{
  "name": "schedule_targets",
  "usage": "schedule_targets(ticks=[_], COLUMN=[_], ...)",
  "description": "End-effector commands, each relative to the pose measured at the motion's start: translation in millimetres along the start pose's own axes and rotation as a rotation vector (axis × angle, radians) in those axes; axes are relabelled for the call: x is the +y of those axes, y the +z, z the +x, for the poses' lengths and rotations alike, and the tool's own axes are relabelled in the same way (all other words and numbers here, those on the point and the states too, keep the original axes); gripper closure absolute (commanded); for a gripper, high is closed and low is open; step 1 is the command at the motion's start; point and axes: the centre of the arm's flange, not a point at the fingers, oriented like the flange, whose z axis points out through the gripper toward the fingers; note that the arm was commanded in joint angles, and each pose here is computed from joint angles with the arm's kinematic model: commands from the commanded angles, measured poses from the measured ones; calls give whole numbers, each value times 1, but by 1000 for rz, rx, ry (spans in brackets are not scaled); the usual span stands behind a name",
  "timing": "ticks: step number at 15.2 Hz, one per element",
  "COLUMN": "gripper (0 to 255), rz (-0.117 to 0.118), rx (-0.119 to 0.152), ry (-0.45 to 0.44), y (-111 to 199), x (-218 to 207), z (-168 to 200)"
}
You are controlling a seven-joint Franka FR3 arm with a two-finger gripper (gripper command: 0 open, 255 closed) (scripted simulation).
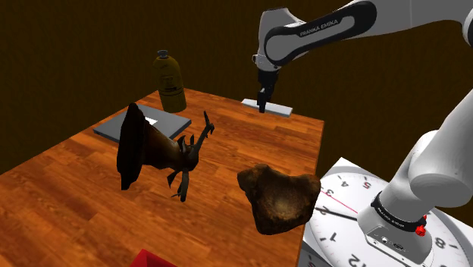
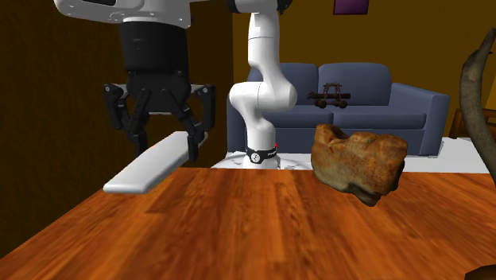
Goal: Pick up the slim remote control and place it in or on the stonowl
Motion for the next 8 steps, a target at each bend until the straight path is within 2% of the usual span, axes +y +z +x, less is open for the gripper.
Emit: schedule_targets(ticks=[1,8], gripper=[255,255], rz=[0,0], rx=[0,0], ry=[0,0], y=[-11,-48], x=[0,0], z=[0,-1])
